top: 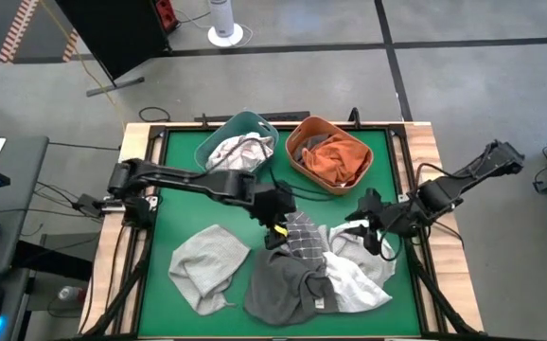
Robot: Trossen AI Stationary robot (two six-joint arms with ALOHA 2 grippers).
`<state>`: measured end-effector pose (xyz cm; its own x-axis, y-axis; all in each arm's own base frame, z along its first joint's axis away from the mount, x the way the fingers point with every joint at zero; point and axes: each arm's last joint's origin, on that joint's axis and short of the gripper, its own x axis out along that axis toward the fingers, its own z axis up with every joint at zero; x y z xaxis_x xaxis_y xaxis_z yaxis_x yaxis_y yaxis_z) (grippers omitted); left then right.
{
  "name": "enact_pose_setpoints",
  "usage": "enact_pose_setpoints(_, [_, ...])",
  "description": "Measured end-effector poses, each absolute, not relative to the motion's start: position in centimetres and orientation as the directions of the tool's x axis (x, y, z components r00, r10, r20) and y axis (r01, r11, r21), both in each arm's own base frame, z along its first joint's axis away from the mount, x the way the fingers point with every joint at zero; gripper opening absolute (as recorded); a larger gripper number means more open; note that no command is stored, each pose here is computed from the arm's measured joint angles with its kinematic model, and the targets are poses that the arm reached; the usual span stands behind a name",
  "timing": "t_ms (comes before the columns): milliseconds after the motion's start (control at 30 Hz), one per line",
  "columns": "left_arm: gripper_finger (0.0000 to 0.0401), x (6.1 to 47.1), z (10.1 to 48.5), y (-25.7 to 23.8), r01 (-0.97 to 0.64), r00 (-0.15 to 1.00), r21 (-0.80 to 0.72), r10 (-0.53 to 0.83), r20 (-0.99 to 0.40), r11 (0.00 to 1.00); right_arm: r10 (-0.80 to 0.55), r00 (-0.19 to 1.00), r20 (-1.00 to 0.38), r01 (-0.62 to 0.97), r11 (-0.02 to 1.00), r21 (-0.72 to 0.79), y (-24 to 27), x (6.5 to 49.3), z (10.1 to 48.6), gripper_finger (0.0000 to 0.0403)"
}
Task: Sort towels by color in basket
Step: Put the gray patterned towel into the orange bin
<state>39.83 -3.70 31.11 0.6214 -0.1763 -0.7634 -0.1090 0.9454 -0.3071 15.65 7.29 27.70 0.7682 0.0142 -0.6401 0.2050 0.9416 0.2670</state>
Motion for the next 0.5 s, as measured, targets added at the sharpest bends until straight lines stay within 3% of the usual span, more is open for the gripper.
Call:
enact_pose_setpoints(200, [0.0224,42.1,26.9,-3.6,-0.052,0.55,-0.241,-0.174,-0.817,0.969,0.019,0.789,-0.613,0.205,0.934,0.294,7.3,15.9,28.0,0.0207])
enact_pose_setpoints(500, [0.022,43.8,21.7,-3.6,-0.043,0.436,-0.269,-0.225,-0.871,0.962,0.009,0.787,-0.617,0.222,0.929,0.297,7.1,15.9,27.9,0.0207])
